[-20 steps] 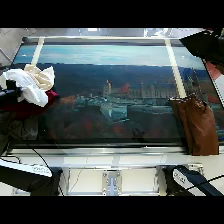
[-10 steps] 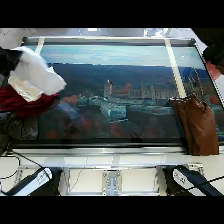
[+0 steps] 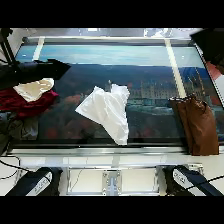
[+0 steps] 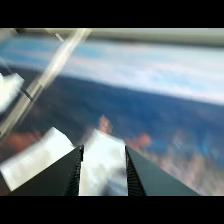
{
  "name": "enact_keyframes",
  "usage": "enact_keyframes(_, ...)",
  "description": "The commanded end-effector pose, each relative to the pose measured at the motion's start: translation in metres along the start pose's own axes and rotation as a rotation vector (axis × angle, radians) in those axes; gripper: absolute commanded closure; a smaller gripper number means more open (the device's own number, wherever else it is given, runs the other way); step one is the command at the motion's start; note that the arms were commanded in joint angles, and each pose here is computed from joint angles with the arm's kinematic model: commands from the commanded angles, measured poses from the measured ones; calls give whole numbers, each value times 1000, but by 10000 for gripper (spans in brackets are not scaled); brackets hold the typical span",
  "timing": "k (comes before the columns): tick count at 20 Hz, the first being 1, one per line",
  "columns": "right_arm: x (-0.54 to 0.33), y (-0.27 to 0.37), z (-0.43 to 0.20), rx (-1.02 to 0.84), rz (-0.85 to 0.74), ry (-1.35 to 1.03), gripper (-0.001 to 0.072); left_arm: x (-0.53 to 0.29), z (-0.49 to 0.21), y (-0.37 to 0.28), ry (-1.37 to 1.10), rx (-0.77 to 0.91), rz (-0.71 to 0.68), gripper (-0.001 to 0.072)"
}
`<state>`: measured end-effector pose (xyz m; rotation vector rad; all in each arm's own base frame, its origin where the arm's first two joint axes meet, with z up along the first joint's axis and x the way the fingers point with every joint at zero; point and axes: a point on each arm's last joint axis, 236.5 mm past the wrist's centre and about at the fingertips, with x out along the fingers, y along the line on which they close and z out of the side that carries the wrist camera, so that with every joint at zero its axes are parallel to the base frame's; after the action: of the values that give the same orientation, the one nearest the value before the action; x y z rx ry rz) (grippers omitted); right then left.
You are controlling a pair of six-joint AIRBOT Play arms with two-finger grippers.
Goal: Fold the shirts.
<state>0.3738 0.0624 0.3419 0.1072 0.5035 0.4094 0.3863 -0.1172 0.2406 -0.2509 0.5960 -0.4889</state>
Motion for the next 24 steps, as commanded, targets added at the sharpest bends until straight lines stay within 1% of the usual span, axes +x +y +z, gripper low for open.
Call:
enact_keyframes(1,9,-60,-98,37,-190,372,392,-2,-54,121,145,-288,421,-2)
enact_keyframes(2,24,-60,-121,91,-157,423,392,9,-92,131,257,-365,429,14)
enact_keyframes(3,45,-55,-145,156,-97,460,392,27,-129,133,346,-430,402,44)
enact_keyframes(4,64,-48,-168,229,-37,487,392,48,-156,125,395,-507,348,119)
enact_keyframes(5,83,-36,-194,309,33,520,391,71,-176,111,419,-600,271,165)
enact_keyframes(6,99,-19,-222,385,102,561,391,92,-184,100,407,-623,200,168)
enact_keyframes(7,110,0,-251,434,156,617,390,117,-181,94,356,-613,149,166)
enact_keyframes(8,116,17,-282,438,187,680,382,141,-169,90,282,-615,113,166)
enact_keyframes(9,121,35,-315,413,208,742,358,161,-155,84,210,-621,76,166)
enact_keyframes(10,124,51,-341,385,227,786,358,180,-147,78,170,-596,47,166)
enact_keyframes(12,130,81,-377,323,250,828,358,217,-151,64,213,-544,2,166)
enact_keyframes(16,129,130,-398,186,326,849,358,268,-137,65,240,-545,-40,169)
enact_keyframes(18,130,147,-405,136,352,852,358,278,-139,70,257,-580,-42,205)
enact_keyframes(20,134,156,-419,94,356,877,358,285,-149,70,289,-586,-49,206)
enact_keyframes(23,148,163,-448,85,343,927,358,294,-166,63,341,-588,-65,209)
enact_keyframes(24,153,163,-457,97,334,944,358,297,-172,62,353,-588,-66,228)
